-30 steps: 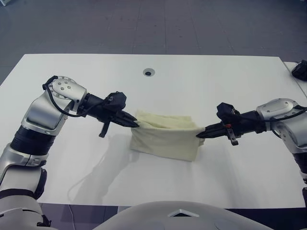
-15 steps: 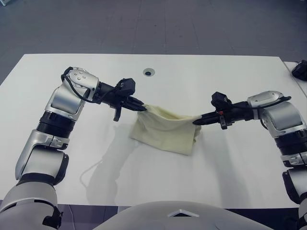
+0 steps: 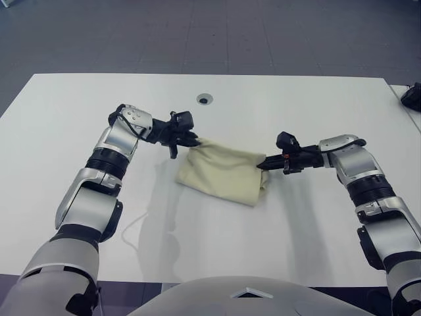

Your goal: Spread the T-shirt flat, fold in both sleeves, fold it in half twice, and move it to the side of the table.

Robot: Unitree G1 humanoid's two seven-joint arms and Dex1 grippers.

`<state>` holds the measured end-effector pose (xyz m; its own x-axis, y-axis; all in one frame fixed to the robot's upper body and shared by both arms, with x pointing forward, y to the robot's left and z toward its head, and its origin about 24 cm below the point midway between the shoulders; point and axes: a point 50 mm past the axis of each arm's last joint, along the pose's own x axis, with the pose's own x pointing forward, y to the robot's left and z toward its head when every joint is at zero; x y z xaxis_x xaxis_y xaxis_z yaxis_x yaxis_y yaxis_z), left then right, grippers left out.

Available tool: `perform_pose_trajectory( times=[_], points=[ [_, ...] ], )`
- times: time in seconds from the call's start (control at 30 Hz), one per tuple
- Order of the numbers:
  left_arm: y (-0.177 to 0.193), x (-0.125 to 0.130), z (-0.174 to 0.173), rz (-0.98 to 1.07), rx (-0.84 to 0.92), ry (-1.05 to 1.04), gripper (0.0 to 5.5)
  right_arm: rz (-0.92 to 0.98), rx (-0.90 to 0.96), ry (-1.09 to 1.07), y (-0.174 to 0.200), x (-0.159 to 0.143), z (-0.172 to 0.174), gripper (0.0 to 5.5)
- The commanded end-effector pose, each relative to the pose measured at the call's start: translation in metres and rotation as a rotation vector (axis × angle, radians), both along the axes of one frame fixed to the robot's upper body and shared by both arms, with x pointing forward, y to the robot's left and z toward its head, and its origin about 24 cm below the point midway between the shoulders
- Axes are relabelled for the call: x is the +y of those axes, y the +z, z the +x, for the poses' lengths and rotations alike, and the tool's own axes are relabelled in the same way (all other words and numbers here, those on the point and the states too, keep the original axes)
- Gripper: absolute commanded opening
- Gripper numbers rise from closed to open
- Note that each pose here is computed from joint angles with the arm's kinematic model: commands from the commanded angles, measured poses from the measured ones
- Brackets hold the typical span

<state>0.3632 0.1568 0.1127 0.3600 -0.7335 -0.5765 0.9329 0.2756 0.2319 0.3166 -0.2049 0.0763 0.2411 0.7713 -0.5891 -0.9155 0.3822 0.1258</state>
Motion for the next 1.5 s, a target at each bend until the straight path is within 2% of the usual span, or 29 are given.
perform_pose_trajectory(
  times=[0.03,0.17,0.27,0.47,0.8,0.9,1.13,1.23,1.4,1.5],
  points=[
    [0.031,0.0,0.014,-0.081,-0.148,0.085,1.59,-0.033,-0.128,-0.043,0.016,-0.006,0.002,1.21],
    [0.042,0.009,0.018,-0.118,-0.244,0.197,2.24,-0.054,-0.379,-0.183,0.035,0.0,0.016,1.84],
    [0.031,0.011,0.003,-0.105,-0.195,0.121,2.77,-0.012,-0.462,-0.156,0.038,0.023,0.014,2.34],
    [0.008,0.01,-0.014,-0.006,-0.111,0.016,3.79,-0.046,-0.5,-0.081,0.008,0.047,0.004,3.32],
    [-0.015,0.006,-0.003,0.034,-0.115,0.127,5.36,-0.139,-0.521,0.059,-0.014,0.051,-0.021,4.82],
    [-0.013,0.003,0.004,-0.036,-0.123,0.204,5.4,-0.16,-0.522,0.079,-0.017,0.05,-0.024,5.34],
    [-0.004,0.009,0.016,-0.251,-0.073,0.433,5.4,-0.2,-0.5,0.088,-0.022,0.036,-0.036,5.38],
    [-0.005,0.019,0.015,-0.249,-0.078,0.48,5.4,-0.226,-0.484,0.078,-0.022,0.022,-0.047,5.38],
    [-0.003,0.051,0.004,-0.247,-0.098,0.557,5.4,-0.321,-0.421,0.03,-0.018,-0.023,-0.083,5.38],
    [-0.003,0.066,-0.008,-0.249,-0.109,0.598,5.4,-0.344,-0.397,0.034,-0.004,-0.038,-0.102,5.38]
  ],
)
